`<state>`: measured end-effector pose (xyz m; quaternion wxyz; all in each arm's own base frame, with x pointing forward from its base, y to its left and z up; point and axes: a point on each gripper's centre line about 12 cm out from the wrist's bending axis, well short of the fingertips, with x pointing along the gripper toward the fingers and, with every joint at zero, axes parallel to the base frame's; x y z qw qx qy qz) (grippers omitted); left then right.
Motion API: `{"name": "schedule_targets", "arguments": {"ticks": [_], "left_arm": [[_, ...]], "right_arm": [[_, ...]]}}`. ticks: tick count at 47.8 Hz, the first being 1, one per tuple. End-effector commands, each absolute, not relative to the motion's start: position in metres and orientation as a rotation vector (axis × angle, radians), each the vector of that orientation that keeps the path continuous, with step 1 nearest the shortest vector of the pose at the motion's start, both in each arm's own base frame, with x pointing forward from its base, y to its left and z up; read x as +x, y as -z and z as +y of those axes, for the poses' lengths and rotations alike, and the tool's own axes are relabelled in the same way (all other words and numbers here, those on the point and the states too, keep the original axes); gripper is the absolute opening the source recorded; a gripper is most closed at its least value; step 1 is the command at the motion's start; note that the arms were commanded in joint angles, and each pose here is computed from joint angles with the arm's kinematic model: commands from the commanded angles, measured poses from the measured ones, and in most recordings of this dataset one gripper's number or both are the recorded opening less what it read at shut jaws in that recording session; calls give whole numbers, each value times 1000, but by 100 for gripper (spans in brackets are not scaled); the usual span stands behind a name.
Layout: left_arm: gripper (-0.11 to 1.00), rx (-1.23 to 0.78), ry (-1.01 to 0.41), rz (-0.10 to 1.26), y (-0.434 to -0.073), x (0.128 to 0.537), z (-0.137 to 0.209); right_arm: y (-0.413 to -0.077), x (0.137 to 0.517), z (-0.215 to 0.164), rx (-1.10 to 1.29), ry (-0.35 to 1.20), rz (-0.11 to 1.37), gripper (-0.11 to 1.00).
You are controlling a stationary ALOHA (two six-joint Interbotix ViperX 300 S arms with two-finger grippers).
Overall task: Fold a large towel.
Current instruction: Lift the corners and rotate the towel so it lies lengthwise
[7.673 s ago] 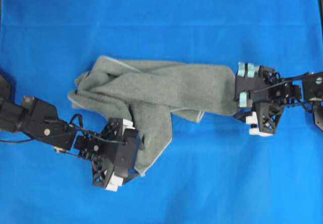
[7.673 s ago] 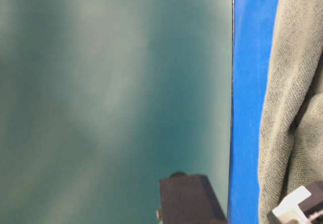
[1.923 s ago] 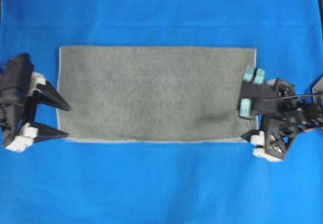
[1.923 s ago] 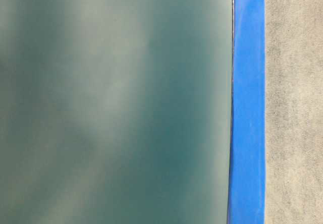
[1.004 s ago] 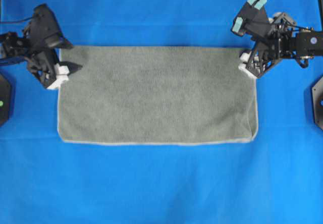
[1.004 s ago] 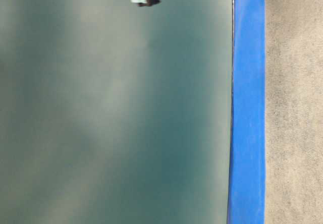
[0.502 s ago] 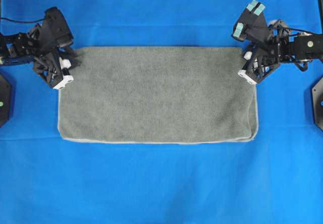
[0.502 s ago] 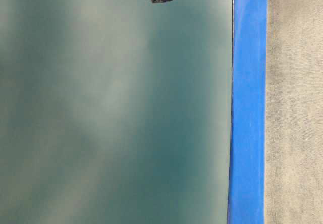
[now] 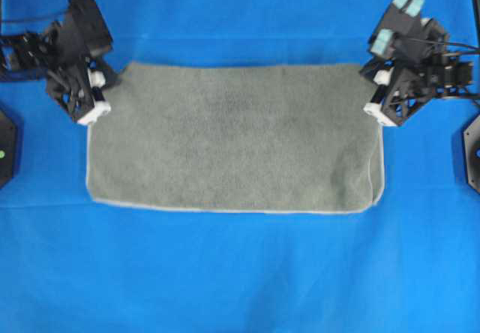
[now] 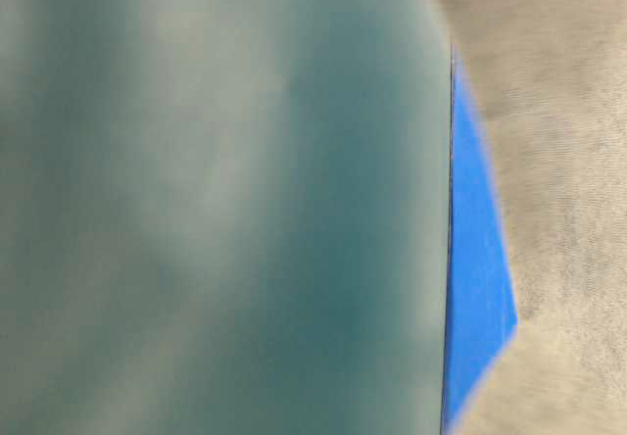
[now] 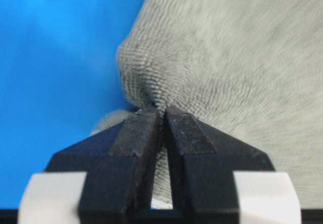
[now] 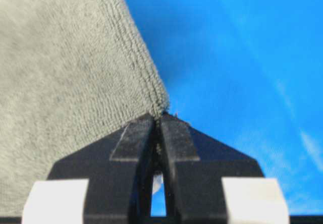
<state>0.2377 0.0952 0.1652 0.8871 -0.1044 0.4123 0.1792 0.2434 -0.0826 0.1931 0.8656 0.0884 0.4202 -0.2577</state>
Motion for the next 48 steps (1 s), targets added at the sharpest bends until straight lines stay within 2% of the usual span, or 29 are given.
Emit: {"name": "schedule_targets", "arguments": {"ticks": [1, 6, 11, 20, 26, 33, 48], "left_arm": [[3, -183, -338, 747, -215, 245, 88], [3, -147, -286, 646, -263, 241, 71], [3, -121, -241, 551, -294, 232, 57], [3, -113, -161, 472, -313, 227, 35], [3, -159, -95, 439, -314, 235, 17], [3, -205, 26, 397, -313, 258, -17], [3, -188, 256, 360, -312, 338, -104]], "right_arm": [[-229, 246, -73, 174, 529, 807, 2], [-261, 243, -61, 167, 510, 751, 2], [-295, 241, -43, 164, 449, 672, 2], [-327, 244, -34, 138, 400, 571, 2], [-333, 242, -70, 67, 547, 541, 2], [-338, 247, -122, 91, 715, 463, 2], [-351, 292, -194, 81, 717, 311, 2]]}}
